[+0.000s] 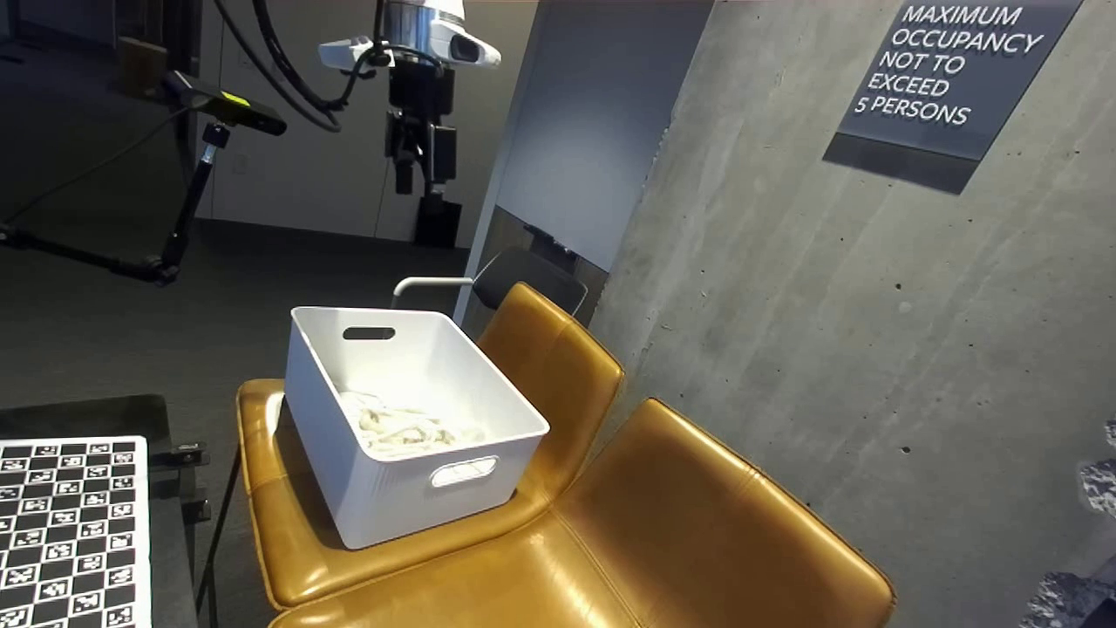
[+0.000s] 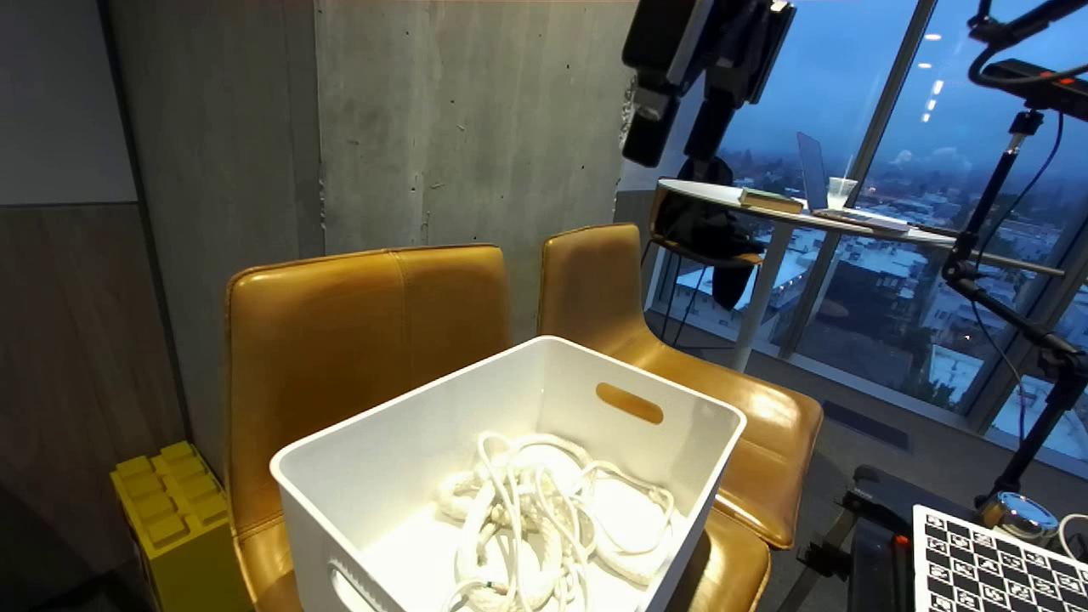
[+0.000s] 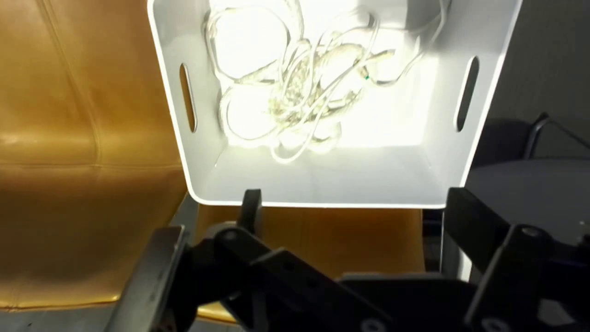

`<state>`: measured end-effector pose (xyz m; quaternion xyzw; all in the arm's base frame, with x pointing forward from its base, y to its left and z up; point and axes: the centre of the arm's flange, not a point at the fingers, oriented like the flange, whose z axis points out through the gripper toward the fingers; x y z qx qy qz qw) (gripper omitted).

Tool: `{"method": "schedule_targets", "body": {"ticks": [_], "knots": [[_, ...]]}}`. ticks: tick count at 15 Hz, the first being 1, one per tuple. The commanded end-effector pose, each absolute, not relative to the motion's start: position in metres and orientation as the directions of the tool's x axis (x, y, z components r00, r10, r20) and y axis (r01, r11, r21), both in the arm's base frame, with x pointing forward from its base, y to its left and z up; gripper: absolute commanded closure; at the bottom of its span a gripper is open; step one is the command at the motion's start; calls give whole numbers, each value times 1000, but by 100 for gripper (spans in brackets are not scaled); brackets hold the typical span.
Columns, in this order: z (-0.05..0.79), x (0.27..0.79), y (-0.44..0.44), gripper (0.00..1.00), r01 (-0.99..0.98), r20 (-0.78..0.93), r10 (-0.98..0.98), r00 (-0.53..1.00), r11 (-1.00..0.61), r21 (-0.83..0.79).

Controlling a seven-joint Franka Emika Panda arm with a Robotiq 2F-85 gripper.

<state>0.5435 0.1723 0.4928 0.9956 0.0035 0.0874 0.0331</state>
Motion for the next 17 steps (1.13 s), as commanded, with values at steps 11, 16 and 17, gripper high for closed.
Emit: {"method": "schedule_targets", "body": {"ticks": [11, 16, 17], "knots": [[507, 523, 145, 0, 77, 9, 77, 997, -997, -27], [507, 523, 145, 0, 78, 9, 78, 997, -997, -27], [507, 523, 145, 0, 78, 9, 78, 997, -997, -27]]}}
